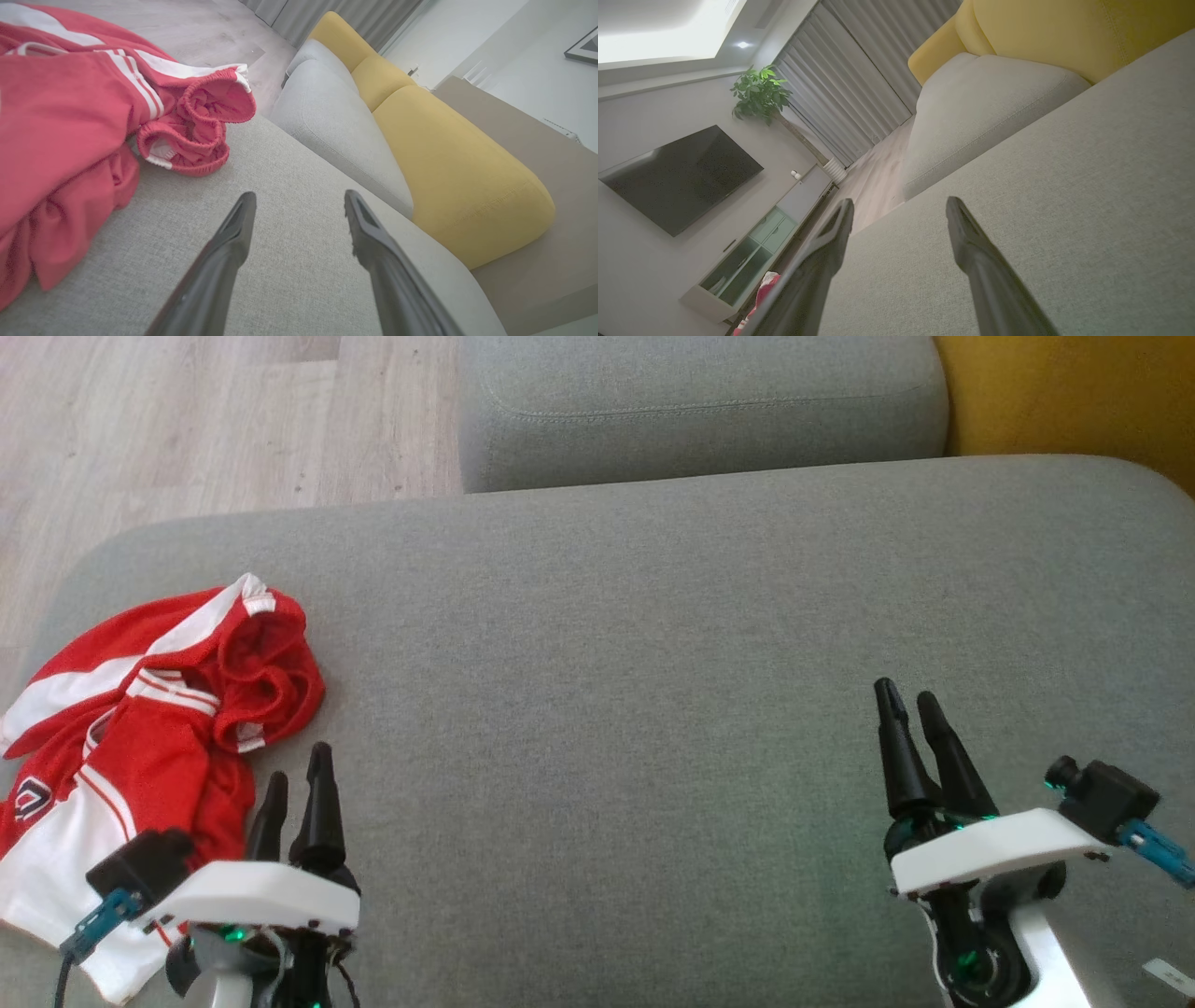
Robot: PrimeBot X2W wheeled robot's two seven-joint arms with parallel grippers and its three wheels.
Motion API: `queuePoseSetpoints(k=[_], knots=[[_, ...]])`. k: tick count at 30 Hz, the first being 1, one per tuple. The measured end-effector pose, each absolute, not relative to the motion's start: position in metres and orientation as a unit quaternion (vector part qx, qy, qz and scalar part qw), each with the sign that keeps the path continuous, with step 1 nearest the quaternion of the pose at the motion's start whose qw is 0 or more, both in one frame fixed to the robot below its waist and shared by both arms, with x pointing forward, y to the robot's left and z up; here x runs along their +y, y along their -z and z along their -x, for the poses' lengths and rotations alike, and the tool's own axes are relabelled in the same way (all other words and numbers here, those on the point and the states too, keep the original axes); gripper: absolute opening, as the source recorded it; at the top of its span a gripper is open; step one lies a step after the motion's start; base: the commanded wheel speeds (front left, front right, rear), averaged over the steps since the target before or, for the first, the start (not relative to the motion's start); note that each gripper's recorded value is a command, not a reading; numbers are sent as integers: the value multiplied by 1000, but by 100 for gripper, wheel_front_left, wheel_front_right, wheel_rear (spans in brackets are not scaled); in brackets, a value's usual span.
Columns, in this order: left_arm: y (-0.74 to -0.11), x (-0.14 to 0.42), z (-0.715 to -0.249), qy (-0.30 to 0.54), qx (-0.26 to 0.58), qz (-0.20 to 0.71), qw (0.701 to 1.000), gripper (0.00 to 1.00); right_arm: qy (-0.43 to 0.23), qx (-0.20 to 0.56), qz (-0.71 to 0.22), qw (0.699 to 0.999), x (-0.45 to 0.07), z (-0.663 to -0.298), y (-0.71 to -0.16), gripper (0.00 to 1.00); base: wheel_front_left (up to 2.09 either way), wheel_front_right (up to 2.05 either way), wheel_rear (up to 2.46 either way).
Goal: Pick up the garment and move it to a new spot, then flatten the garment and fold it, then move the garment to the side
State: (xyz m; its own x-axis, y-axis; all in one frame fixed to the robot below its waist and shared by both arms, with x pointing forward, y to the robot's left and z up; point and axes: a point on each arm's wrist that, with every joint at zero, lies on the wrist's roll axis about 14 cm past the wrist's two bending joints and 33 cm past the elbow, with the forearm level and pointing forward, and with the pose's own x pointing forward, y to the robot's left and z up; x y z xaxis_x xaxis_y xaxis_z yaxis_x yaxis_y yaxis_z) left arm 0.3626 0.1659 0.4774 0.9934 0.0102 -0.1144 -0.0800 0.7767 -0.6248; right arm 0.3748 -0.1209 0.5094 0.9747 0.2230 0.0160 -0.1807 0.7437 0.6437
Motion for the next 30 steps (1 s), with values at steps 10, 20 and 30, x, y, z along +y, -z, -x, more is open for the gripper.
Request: queuePoseSetpoints(k=[10,20,30], knots=[[-485,160,-364,-14,37,274,961,100,-120,16,-285,951,-117,-374,-513,100,0,0,0],[-492,158,-365,-8,20,220,975,100,-127,-3,-233,964,-116,-377,-519,100,0,0,0],[-504,153,-366,3,-5,159,987,100,-131,-12,-177,975,-115,-376,-517,100,0,0,0]])
